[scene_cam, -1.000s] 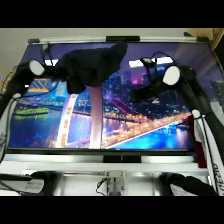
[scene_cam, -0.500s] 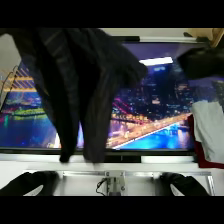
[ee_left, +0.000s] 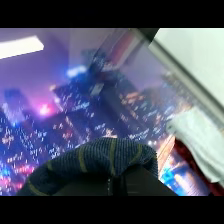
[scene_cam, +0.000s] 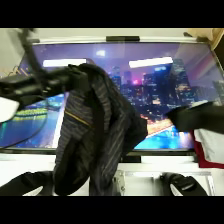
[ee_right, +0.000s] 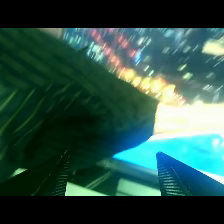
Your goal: Fold the shirts.
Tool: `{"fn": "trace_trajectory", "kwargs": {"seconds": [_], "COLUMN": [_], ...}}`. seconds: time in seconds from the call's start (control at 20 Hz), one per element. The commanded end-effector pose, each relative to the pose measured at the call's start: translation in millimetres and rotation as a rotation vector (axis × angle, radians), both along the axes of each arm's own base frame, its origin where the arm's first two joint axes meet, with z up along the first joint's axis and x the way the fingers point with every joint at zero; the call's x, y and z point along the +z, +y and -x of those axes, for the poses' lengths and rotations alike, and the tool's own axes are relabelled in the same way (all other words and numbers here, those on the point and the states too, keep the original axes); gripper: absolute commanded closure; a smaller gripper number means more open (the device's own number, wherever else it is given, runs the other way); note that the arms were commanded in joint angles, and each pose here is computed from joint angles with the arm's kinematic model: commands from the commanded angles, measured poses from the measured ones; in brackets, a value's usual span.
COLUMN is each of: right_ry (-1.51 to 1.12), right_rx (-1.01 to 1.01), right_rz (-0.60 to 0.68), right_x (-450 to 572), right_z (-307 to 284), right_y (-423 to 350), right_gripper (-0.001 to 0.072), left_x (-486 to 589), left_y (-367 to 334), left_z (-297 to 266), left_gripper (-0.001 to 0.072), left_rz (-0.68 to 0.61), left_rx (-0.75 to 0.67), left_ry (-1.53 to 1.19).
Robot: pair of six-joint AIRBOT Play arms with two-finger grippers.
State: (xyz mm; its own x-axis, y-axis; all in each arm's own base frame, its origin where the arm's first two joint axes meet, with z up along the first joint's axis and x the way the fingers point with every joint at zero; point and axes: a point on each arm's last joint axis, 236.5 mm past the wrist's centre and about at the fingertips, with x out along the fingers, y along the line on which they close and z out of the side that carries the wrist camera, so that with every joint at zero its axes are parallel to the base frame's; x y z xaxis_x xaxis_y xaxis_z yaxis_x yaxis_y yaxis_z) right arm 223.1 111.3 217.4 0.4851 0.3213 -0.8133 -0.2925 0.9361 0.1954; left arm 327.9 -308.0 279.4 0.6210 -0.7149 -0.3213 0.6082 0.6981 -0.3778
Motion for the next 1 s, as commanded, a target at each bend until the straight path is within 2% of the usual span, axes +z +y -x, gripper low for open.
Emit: {"fn": "trace_trajectory", "kwargs": {"seconds": [0.0, 0.15, 0.3, 0.4, 0.6, 0.7, 0.95], "right_ry": [0.136, 0.244, 0.393, 0.497, 0.698, 0.778, 0.817], "right_rx": [0.011, -0.055, -0.073, -0.087, -0.24, -0.204, -0.111], "right_rz": [-0.072, 0.034, 0.089, 0.029, -0.195, -0.271, -0.257], "right_x": [-89, -173, -233, -259, -291, -300, -325], "right_z": [-11, -26, -33, -38, -47, -40, -35], "right_y": [28, 11, 7, 6, -16, -9, 22], "right_gripper": [0.0062, 0.006, 0.006, 0.0061, 0.0062, 0.0062, 0.0071], "left_x": [-55, -49, -40, -36, -46, -48, -48], "left_y": [-10, -3, 21, 36, 40, 39, 37], "left_z": [-10, -7, -2, -1, 5, 4, -1], "left_gripper": [0.0648, 0.0648, 0.0648, 0.0648, 0.0648, 0.0648, 0.0648], "left_rz": [-0.068, -0.077, -0.11, -0.113, -0.143, -0.145, -0.137], "left_rx": [-0.001, -0.001, 0.016, 0.04, 0.029, 0.03, 0.037], "left_ry": [0.099, 0.085, 0.081, 0.093, 0.128, 0.131, 0.124]}}
